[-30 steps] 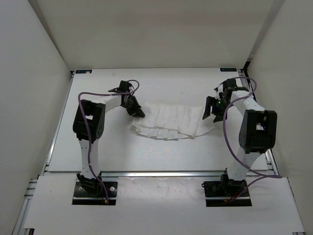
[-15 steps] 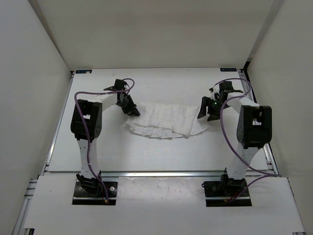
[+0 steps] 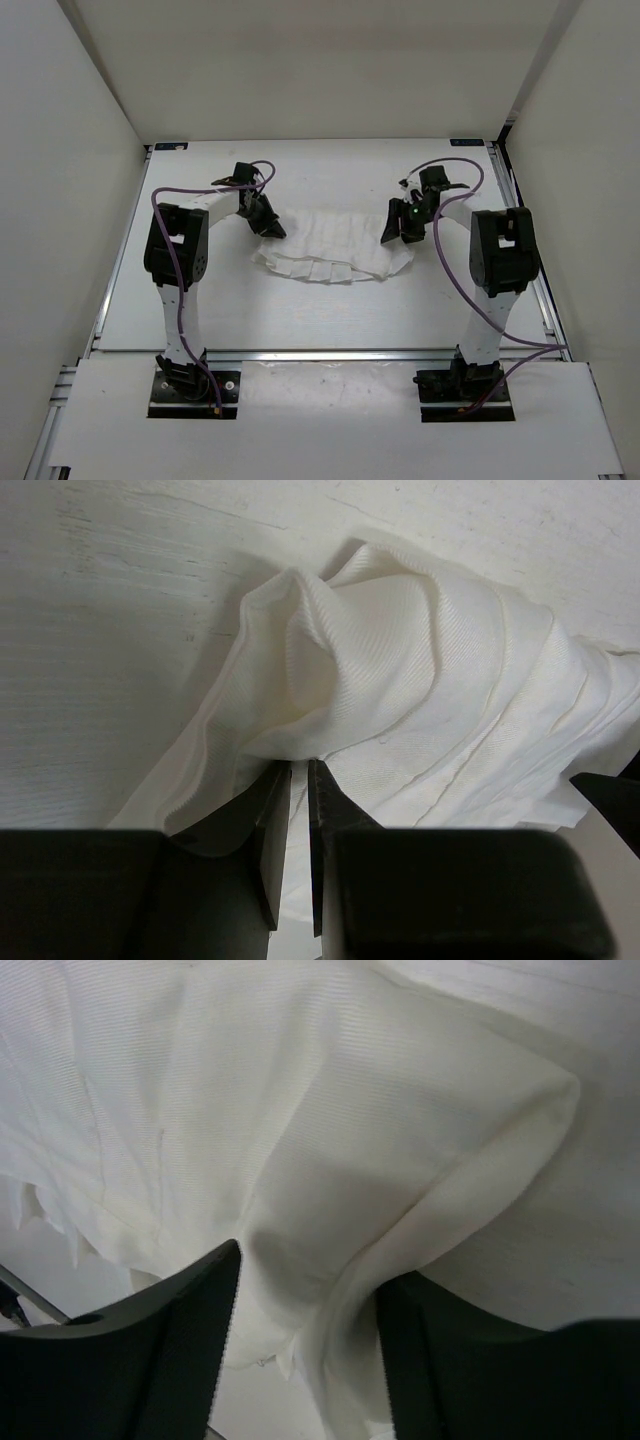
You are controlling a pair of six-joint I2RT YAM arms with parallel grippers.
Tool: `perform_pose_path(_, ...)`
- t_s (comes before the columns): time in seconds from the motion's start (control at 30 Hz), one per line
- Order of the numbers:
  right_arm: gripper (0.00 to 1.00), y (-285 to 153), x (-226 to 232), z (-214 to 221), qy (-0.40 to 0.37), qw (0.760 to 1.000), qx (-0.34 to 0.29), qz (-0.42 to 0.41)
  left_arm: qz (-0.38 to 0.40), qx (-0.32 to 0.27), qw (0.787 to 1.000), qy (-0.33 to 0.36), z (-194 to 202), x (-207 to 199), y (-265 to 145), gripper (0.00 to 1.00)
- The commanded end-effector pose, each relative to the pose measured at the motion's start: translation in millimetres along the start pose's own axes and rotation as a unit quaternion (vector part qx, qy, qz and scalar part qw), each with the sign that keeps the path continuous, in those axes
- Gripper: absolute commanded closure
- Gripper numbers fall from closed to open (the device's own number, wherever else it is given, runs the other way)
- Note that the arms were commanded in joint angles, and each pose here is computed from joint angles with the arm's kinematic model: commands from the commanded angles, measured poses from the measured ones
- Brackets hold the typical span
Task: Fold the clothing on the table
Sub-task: Fold the skirt
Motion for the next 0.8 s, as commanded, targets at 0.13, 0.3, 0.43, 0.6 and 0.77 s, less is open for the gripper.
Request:
perform_pose_path(0.13, 0.95, 12.3, 3.9, 14.2, 0.031, 0.999, 0.015, -0.009, 0.002, -0.016, 1.0, 0.01, 2.9, -2.9, -19.1, 0.76)
perform_pose_path(0.3, 1.0, -15.3, -2.5, 12.1, 0.048, 0.999, -0.02, 0.004, 0.004, -0.008, 1.0, 0.023, 16.5, -4.5, -19.8, 0.78)
perform_pose_path(0.43, 1.0, -39.7, -19.6, 12.1, 0.054, 0.997, -0.03, 0.039, -0.001, 0.012, 0.998, 0.062, 53.1, -13.7, -15.4, 0.77)
perform_pose_path(0.6, 1.0, -67.5, -45.0, 22.0, 0.069, 0.993, -0.032, 0.092, -0.005, 0.037, 0.994, 0.105, 100.7, -28.2, -2.6, 0.78)
perform_pose_path(0.77, 1.0, -102.0, -44.4, 15.8, 0.069, 0.988, -0.052, 0.132, 0.008, 0.052, 0.991, 0.122, 123.5, -40.8, 2.0, 0.77)
Point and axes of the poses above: each gripper's point midway between its finger pads, its own y axis out along the fingers, its own x axis along the line the jaws close on, z = x × y, the point moved 2 cm from there along -y, back along the fingers, and after that the axes turned 2 degrees about y, right-handed, at the moved point
